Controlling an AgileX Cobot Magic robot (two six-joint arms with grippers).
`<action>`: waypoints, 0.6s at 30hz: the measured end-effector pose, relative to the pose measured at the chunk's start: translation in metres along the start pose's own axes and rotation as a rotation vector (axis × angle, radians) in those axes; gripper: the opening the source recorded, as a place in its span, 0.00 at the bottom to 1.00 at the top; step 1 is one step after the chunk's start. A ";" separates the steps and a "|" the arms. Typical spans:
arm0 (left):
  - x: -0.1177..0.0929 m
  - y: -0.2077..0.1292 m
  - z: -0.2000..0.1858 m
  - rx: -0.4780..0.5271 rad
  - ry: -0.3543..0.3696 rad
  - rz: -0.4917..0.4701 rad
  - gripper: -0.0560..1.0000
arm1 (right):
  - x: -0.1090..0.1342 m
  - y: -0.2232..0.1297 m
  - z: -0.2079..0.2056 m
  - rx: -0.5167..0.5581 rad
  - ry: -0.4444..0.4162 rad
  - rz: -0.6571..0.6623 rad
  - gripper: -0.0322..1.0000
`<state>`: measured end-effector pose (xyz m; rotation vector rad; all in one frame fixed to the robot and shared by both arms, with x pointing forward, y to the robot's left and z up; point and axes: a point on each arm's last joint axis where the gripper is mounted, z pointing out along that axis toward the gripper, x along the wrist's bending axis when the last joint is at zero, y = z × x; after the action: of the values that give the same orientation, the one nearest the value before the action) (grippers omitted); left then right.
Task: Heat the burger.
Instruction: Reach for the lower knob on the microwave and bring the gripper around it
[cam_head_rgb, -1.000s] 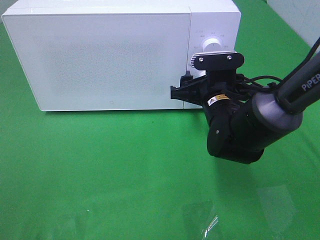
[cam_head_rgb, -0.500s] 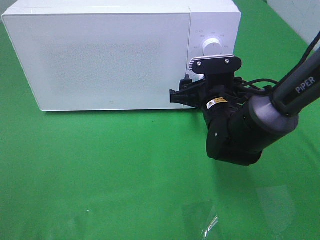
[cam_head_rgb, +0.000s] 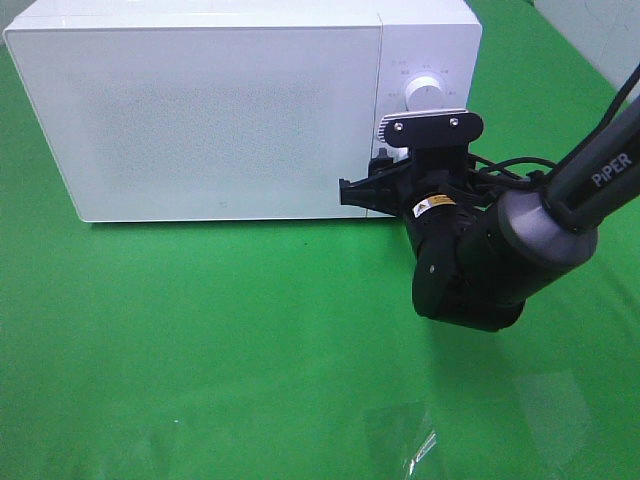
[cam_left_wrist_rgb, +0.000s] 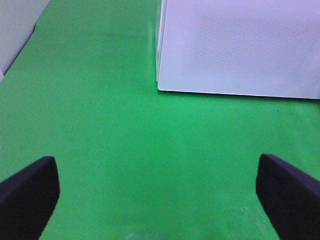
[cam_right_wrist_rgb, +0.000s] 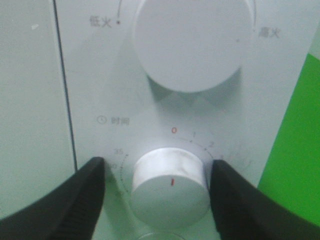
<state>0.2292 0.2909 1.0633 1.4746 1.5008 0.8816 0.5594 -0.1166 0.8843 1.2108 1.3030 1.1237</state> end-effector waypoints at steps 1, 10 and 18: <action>0.000 0.000 0.000 0.000 0.000 0.000 0.99 | 0.000 0.000 0.000 0.000 0.000 0.000 0.61; 0.000 0.000 0.000 0.000 0.000 0.000 0.99 | -0.002 -0.001 0.000 0.004 -0.013 0.012 0.44; 0.000 0.000 0.000 0.000 0.000 0.000 0.99 | -0.002 -0.001 0.000 0.003 -0.013 0.143 0.44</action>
<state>0.2292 0.2909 1.0633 1.4746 1.5008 0.8816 0.5596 -0.1184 0.8839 1.3285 1.2245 1.2133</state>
